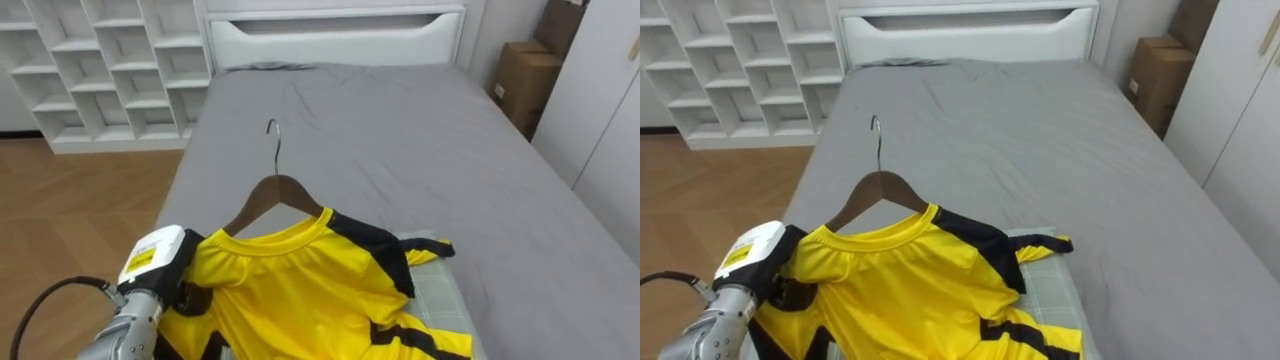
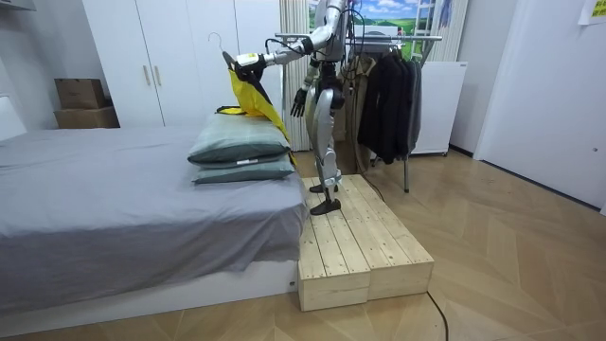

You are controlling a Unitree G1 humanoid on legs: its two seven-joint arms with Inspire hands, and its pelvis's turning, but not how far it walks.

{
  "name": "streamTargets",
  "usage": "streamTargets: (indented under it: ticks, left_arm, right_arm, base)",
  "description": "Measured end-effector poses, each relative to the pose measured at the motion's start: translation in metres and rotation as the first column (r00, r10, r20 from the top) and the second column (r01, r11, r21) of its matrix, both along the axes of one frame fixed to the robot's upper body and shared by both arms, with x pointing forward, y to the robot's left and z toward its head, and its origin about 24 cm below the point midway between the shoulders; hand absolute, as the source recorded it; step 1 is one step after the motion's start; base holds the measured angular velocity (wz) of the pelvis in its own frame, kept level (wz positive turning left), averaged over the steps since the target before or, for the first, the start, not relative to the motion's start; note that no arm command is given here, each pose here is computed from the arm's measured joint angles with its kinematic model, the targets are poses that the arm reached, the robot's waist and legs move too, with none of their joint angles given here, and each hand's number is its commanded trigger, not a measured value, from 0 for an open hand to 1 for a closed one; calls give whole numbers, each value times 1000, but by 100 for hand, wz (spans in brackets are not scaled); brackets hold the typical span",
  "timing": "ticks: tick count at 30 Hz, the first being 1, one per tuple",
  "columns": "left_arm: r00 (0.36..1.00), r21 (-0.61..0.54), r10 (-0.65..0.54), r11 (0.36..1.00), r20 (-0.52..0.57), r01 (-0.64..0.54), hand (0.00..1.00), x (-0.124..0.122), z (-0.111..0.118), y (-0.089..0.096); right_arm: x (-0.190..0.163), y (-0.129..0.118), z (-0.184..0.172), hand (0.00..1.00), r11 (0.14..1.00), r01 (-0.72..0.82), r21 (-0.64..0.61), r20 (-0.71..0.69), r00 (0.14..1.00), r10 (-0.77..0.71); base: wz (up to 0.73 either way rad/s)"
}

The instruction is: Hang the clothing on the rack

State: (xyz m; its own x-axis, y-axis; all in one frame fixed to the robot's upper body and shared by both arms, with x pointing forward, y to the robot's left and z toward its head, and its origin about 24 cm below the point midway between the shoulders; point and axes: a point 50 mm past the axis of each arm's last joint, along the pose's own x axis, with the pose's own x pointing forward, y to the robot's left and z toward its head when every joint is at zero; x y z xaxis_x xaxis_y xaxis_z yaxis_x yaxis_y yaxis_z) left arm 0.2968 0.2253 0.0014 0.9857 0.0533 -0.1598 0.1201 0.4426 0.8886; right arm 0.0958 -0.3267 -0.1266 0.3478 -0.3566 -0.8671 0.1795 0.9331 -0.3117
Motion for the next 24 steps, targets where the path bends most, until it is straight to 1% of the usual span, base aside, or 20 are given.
streamTargets:
  ticks: [5,8,11,13,14,17,19,21,24]
  left_arm:
    - [999,-3,-10,1000,39,10,100,2,7,-3]
    - [999,9,-9,1000,42,9,100,2,9,1]
    - [999,14,-10,1000,43,9,100,2,9,1]
    - [998,15,-16,1000,53,15,100,0,11,1]
    - [998,16,-19,1000,57,18,100,0,12,1]
    - [996,13,-33,999,84,32,100,2,18,-2]
    - [995,11,-41,999,94,40,100,3,20,-4]
    - [994,8,-42,999,96,42,100,3,21,-4]
    - [994,-12,-35,999,101,36,100,3,22,-4]
  right_arm:
    - [20,-5,10,0,991,-99,-90,36,994,103]
    - [43,-16,28,0,958,-203,-201,59,974,219]
    - [60,-22,42,0,928,-246,-280,92,955,281]
    - [79,-25,61,0,893,-267,-362,153,928,340]
    - [84,-25,66,0,884,-271,-381,168,920,355]
    - [109,-19,93,0,826,-300,-477,254,853,456]
    - [116,-16,100,0,814,-301,-497,286,828,481]
    - [118,-15,104,0,798,-309,-517,285,817,501]
    - [127,-11,115,0,747,-331,-576,275,782,559]
  base:
    - [-2]
    - [-11]
    - [-10]
    - [-7]
    - [0]
    - [0]
    - [0]
    - [-7]
    - [-7]
